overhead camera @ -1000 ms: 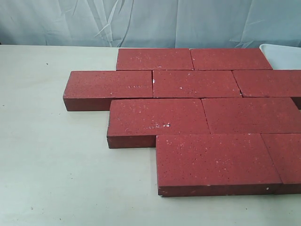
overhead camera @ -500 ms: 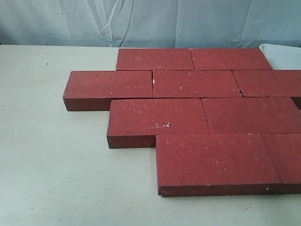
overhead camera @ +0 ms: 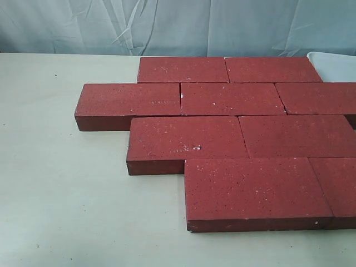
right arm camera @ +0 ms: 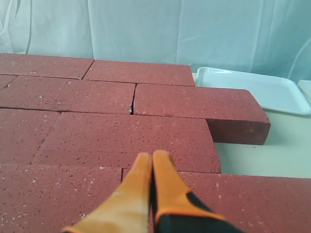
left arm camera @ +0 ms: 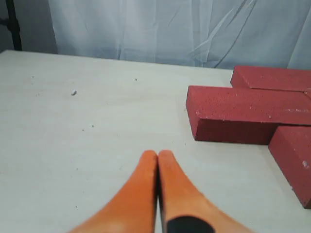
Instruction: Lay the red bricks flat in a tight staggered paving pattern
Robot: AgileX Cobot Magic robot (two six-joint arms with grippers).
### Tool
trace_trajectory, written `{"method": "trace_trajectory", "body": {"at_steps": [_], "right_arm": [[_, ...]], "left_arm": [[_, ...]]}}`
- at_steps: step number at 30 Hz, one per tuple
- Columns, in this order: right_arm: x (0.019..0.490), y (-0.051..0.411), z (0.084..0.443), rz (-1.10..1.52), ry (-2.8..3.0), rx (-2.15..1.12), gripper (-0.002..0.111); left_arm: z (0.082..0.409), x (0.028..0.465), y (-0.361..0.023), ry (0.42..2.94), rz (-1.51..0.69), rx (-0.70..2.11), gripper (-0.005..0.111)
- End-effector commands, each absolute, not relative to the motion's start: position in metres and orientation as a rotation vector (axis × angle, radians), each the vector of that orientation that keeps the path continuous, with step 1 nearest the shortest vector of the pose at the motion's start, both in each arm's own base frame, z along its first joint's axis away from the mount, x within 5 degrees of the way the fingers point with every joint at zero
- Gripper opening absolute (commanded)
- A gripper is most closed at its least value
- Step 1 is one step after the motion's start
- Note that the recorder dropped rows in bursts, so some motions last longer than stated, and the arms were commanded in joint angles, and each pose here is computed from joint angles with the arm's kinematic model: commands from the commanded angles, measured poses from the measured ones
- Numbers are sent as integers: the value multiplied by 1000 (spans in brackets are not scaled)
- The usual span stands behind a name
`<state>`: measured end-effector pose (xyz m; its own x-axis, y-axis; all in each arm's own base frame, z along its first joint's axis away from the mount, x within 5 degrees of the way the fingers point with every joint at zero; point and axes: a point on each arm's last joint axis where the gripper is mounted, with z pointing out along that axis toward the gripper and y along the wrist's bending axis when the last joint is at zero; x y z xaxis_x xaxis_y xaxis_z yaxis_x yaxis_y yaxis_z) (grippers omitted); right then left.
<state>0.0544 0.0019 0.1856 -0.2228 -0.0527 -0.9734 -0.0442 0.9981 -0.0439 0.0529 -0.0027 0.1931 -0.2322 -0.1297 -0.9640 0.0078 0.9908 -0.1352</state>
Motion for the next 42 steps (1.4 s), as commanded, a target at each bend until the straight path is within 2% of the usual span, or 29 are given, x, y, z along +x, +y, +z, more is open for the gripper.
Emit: {"method": "trace_trajectory", "body": {"at_steps": [1,42], "right_arm": [[54,2,186,-17,1785,-74,-1],[54,2,186,-17,1785,-74,-1]], "left_arm": [[184,54,-3,1804,-155,-114,0],[185,54,-4,1797,-118,-61,0]]}}
